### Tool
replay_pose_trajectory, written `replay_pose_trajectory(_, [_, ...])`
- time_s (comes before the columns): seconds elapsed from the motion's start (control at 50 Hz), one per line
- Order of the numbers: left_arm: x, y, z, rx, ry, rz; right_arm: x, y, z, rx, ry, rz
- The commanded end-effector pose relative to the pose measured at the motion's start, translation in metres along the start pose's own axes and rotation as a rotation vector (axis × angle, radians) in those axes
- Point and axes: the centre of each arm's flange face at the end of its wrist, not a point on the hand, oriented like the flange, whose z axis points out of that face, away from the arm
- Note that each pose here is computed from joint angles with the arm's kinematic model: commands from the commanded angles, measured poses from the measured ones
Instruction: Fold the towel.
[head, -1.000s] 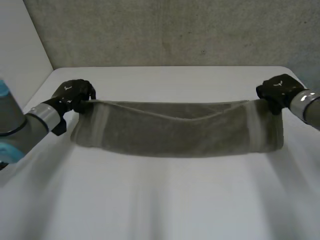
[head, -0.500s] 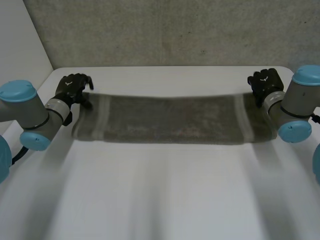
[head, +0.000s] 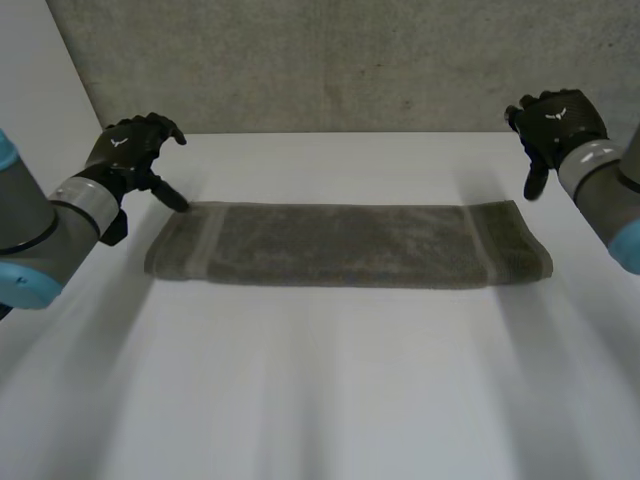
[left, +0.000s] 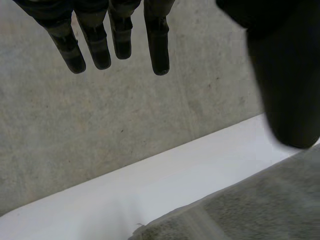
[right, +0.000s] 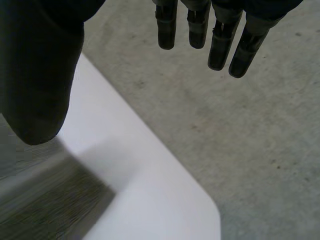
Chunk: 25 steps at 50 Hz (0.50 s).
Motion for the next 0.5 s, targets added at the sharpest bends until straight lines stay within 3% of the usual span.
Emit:
replay_pose_trajectory(0.02, [0.015, -0.004, -0.033, -0.026, 0.012, 0.002, -0.019, 0.023, -0.037, -0.149, -0.125, 0.004])
replay_pose_trajectory(0.14, [0.022, 0.018, -0.041, -0.047, 0.026, 0.003, -0.039, 0.054, -0.048, -0.231, -0.193, 0.007])
replay_pose_trajectory(0.22, [0.016, 0.042, -0.033, -0.057, 0.011, -0.005, -0.044, 0.085, -0.036, -0.220, -0.189, 0.025])
replay_pose_trajectory(0.5, [0.004, 0.077, -0.018, -0.086, -0.015, -0.009, -0.047, 0.130, -0.013, -0.216, -0.154, 0.032])
